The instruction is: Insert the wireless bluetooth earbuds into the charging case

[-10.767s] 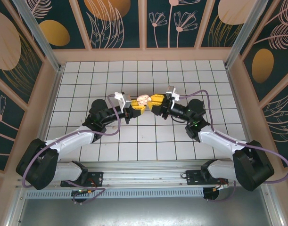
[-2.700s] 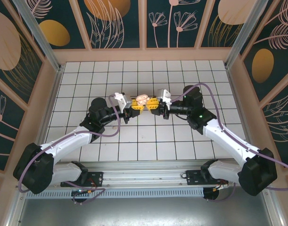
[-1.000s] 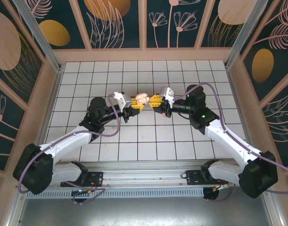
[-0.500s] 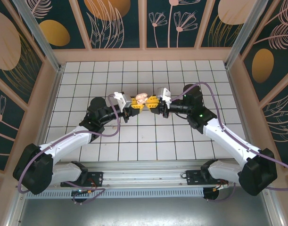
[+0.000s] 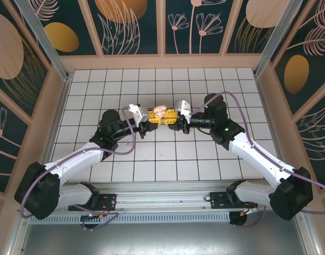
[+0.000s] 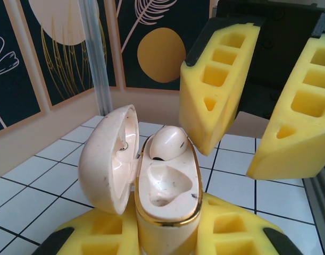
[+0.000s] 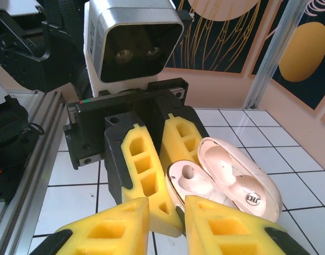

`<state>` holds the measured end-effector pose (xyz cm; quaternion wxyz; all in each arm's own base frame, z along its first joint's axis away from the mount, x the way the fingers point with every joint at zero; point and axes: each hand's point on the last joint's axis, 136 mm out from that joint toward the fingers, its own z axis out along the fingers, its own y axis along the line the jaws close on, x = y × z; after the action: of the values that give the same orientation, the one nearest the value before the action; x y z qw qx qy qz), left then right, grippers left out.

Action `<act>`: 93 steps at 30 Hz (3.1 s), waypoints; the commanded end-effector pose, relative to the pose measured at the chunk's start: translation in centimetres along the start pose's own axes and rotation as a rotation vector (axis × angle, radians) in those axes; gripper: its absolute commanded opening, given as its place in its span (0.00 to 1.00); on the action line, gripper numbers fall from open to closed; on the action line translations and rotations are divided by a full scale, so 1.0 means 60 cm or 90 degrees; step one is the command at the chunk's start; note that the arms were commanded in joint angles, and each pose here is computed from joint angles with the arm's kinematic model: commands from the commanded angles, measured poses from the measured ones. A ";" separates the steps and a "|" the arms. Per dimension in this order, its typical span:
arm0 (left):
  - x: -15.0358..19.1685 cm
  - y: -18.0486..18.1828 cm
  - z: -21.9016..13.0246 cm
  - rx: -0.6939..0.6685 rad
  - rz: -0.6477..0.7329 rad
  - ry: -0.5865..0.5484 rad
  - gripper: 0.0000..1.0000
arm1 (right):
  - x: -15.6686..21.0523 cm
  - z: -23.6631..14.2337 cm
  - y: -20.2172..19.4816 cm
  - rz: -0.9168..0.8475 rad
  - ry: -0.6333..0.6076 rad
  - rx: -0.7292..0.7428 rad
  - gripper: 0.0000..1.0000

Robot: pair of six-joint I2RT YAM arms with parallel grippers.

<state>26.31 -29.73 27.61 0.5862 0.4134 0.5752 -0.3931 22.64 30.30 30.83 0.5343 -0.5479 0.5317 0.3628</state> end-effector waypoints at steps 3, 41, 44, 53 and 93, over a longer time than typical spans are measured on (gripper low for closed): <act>-0.030 -0.003 -0.004 -0.004 0.023 -0.022 0.15 | -0.046 -0.025 0.001 -0.020 -0.041 0.031 0.26; 0.160 0.294 -0.244 -0.494 -0.459 0.030 0.16 | 0.223 0.242 0.113 -0.103 0.281 -0.208 0.37; 0.173 0.300 -0.262 -0.515 -0.471 0.032 0.16 | 0.247 0.266 0.115 -0.109 0.295 -0.235 0.37; 0.194 0.305 -0.278 -0.542 -0.488 0.030 0.15 | 0.308 0.332 0.110 -0.099 0.312 -0.275 0.38; 0.178 0.317 -0.288 -0.569 -0.457 0.014 0.15 | 0.425 0.366 0.086 -0.041 0.396 -0.260 0.29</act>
<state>38.00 -7.13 16.34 0.5062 -0.0940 0.8087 -0.2844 25.18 48.26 2.30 0.2458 -0.7478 0.5501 0.2789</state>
